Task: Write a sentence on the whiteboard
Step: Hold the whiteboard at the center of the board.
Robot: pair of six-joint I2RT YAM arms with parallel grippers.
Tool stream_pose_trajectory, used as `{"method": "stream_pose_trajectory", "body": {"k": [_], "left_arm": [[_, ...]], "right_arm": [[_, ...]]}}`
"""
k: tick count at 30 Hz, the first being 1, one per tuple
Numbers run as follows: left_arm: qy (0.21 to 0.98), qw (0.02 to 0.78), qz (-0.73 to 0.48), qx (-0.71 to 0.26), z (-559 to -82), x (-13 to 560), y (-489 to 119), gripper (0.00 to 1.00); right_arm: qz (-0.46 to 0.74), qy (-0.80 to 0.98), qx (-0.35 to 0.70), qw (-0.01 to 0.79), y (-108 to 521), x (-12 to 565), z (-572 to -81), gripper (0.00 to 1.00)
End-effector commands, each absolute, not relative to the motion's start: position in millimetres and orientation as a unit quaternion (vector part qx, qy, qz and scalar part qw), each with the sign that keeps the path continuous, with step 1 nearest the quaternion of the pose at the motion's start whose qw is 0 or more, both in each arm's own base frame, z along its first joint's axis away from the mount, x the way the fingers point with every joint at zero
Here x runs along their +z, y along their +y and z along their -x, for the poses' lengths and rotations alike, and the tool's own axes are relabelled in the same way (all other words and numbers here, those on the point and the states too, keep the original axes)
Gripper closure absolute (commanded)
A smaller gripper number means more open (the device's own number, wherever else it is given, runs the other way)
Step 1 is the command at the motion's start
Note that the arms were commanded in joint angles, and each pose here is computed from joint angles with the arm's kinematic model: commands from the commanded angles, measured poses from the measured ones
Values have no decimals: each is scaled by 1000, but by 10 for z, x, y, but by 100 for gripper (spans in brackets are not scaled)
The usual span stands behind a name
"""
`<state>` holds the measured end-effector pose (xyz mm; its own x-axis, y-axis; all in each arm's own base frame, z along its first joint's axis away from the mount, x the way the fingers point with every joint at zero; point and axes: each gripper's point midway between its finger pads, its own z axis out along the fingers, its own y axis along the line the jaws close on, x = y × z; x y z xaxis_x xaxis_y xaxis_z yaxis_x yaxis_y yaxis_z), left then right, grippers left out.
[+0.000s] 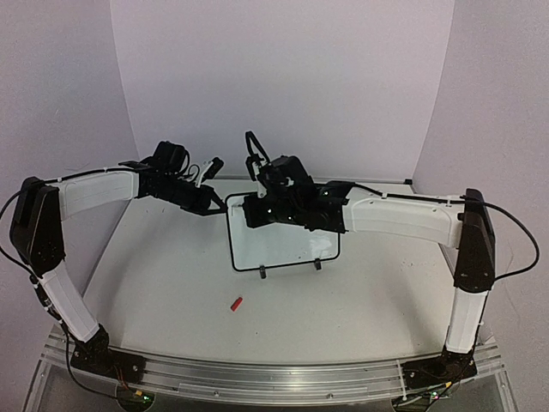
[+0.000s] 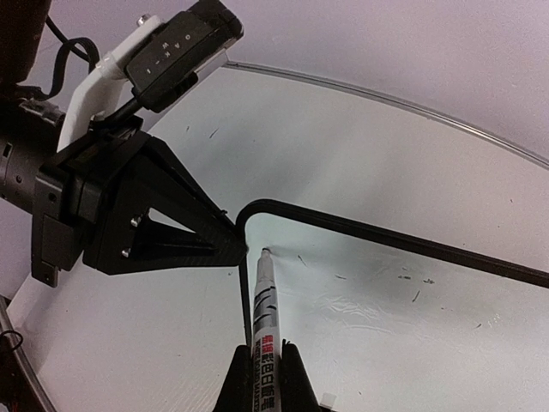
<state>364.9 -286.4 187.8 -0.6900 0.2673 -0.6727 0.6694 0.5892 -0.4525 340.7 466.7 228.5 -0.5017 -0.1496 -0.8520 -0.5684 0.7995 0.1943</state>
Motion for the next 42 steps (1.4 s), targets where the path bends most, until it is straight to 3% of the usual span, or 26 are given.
{"method": "stream_pose_trajectory", "body": {"k": [1,19,26,30,42], "left_arm": [[837,290,-285,-367,-3652,1939,-2901,99],[836,291,-286,-368,-3651,1942,-2909,99],[840,291,-280,-363,-3671,1925,-2895,69],[844,296,-272,-355,-3740,1932,-2889,63],[841,285,-274,-370,-3806,1871,-2976,79]], "right_arm": [[205,824,229,476,4677,2469,-3476,100],[206,844,224,442,4518,2163,-3327,100],[209,838,232,448,4533,2262,-3321,100],[209,835,232,454,4535,2313,-3333,100],[200,831,215,472,4495,2390,-3399,100]]}}
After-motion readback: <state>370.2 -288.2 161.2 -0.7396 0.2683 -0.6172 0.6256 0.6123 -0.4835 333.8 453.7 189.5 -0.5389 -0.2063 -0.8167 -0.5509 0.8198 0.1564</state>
